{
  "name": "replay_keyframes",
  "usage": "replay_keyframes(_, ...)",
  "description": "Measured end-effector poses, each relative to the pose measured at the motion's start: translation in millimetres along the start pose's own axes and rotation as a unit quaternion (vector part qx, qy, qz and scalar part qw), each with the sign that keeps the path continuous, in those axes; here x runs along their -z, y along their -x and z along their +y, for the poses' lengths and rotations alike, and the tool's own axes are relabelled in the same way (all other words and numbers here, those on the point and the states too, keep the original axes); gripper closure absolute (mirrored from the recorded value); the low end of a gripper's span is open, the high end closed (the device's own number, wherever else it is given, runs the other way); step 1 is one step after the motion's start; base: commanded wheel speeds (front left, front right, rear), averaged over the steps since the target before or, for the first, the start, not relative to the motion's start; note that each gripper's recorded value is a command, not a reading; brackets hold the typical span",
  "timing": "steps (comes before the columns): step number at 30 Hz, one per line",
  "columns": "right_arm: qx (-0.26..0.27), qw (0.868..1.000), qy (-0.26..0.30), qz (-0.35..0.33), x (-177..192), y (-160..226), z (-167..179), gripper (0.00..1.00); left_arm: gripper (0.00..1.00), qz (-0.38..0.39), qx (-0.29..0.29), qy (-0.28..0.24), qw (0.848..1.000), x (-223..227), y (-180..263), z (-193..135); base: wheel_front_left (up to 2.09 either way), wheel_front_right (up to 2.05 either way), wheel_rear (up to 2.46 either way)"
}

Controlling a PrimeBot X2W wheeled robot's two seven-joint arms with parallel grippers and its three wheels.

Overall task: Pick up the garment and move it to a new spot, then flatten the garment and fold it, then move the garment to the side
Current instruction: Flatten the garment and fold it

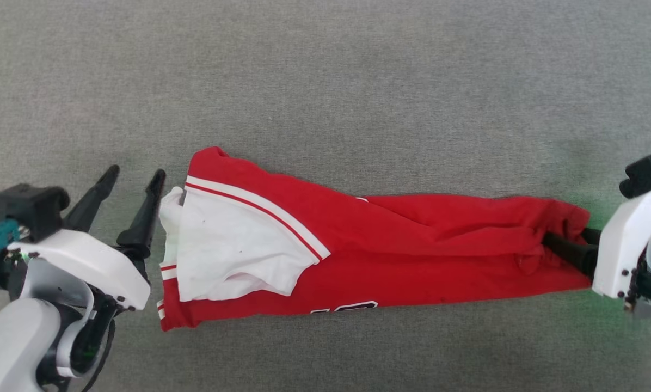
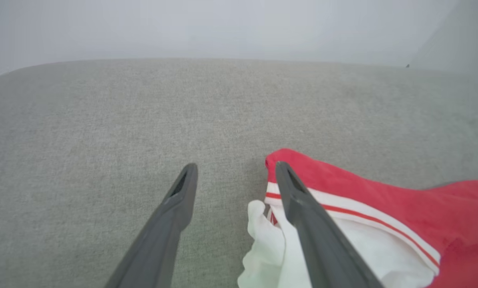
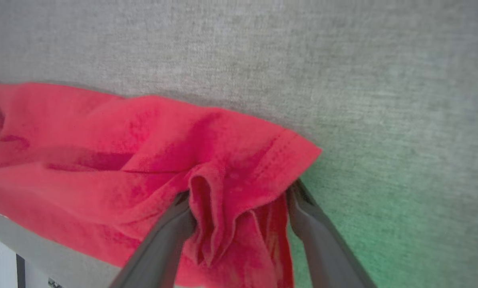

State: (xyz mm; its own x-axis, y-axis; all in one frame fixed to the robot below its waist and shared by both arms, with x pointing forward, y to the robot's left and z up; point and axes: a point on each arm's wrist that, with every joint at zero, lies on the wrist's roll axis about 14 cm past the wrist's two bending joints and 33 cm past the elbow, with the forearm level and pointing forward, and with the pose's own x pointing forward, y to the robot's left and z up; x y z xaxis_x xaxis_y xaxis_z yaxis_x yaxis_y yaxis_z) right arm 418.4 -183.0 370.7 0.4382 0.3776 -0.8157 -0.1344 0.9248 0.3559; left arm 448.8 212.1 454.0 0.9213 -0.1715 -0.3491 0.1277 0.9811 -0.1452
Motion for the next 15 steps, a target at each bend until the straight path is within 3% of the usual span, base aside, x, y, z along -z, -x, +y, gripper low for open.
replay_keyframes(2,-0.013,1.0,0.0,0.011,-1,-7,5,0.0,0.0,-0.018,-0.012,0.008,1.0,3,2,6,0.0,0.0,0.0)
replay_keyframes(4,-0.019,1.0,0.007,0.022,-1,-10,7,0.72,0.0,-0.043,-0.019,0.012,0.999,2,3,10,0.0,0.0,0.0)
replay_keyframes(5,-0.024,0.999,0.005,0.021,-3,-11,8,1.0,0.0,-0.054,-0.023,0.016,0.998,1,4,12,0.0,0.0,0.0)
replay_keyframes(10,-0.047,0.999,-0.003,0.006,-14,-9,15,1.0,0.0,-0.086,-0.038,0.029,0.995,5,9,18,0.0,0.0,0.0)
replay_keyframes(15,-0.029,0.999,-0.01,-0.027,-28,9,-1,1.0,0.0,-0.108,-0.042,0.054,0.992,6,13,16,0.0,0.0,0.0)
